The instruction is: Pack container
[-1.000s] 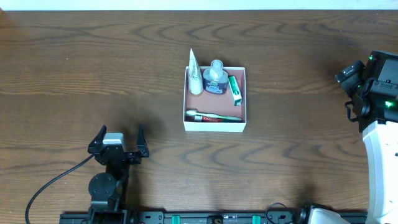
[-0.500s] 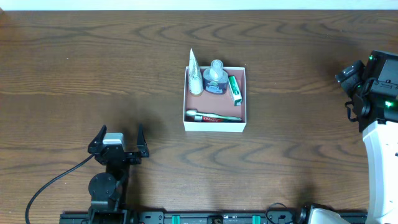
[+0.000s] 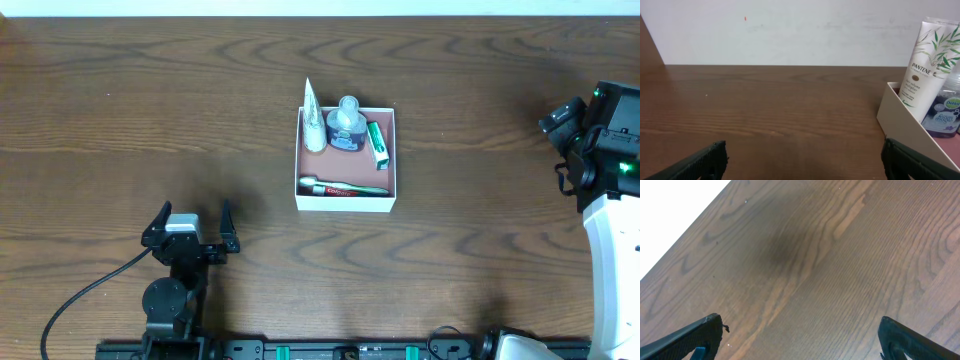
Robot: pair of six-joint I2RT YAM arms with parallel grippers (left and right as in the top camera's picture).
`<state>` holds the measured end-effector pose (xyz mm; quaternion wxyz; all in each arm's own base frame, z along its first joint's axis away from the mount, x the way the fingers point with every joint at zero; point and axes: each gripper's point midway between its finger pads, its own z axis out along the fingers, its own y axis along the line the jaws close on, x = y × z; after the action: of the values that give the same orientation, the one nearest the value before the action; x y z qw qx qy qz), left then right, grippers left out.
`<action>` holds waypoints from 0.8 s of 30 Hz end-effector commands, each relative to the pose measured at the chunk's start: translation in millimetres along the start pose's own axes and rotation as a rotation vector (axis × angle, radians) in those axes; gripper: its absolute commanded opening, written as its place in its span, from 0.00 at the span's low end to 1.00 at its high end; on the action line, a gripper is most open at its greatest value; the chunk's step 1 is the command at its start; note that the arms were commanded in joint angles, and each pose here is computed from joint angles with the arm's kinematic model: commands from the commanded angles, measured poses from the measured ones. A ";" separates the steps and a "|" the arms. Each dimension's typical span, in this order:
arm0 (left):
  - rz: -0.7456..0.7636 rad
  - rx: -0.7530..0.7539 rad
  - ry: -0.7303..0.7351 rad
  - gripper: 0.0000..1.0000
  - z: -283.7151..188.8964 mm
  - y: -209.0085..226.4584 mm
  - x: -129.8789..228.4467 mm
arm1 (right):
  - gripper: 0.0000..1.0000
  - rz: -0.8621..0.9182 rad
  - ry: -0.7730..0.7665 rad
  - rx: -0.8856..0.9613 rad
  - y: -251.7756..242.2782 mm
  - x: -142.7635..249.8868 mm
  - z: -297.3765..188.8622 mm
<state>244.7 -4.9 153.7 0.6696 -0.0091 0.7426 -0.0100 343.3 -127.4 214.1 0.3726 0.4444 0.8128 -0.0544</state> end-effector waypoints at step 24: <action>0.017 -0.012 0.056 0.98 0.8 2.7 18.1 | 0.99 -0.057 -0.154 -0.273 -51.1 87.8 -97.1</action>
<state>244.6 -5.5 153.7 0.6688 -0.0080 0.7433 -0.0113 235.8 -53.7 223.5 0.4781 0.3584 0.8015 0.0242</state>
